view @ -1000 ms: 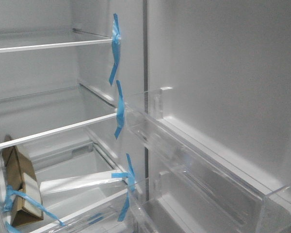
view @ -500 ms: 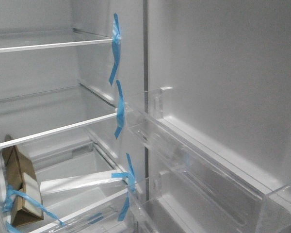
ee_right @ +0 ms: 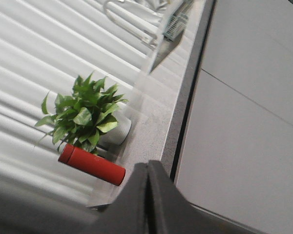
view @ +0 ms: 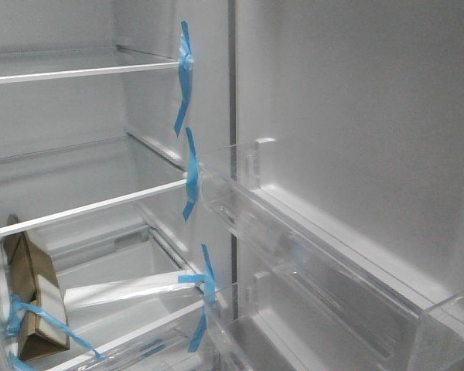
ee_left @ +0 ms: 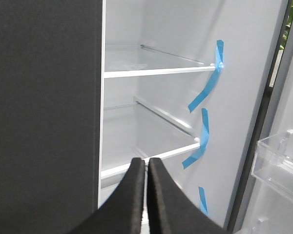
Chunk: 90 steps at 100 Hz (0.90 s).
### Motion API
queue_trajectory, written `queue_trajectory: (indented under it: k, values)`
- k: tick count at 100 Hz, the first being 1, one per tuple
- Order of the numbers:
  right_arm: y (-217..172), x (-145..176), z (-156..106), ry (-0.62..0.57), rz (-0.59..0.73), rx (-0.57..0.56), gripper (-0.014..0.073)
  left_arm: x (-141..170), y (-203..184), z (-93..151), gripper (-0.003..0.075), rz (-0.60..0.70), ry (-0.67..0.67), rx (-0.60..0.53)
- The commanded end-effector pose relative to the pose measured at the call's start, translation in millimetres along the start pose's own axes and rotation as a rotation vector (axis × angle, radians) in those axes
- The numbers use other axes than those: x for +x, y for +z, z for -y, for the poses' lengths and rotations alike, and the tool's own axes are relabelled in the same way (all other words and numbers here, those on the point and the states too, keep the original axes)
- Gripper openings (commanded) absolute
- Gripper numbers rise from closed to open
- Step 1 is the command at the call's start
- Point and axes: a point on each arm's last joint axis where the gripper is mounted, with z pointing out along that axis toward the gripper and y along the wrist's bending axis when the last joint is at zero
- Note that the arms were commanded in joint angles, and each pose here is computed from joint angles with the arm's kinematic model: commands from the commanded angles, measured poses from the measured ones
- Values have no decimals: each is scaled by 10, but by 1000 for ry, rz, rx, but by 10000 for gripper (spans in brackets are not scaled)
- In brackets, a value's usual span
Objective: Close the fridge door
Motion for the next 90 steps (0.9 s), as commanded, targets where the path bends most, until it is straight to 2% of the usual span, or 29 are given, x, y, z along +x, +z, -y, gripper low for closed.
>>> queue_trajectory:
  k: [1,27,60,90]
  values:
    - [67,-128,-113,90,77,-14,-71,49,-4,0,-20,64,-8,15]
    - [201,-77,-186,265,-20,6,-71,49,-4,0,-20,64,-8,15]
    - [266,42,-298,313,-197,-3,-71,49,-4,0,-20,64,-8,15]
    - [244,120,-331,323,-295,-12,-71,49,-4,0,-20,64,-8,15]
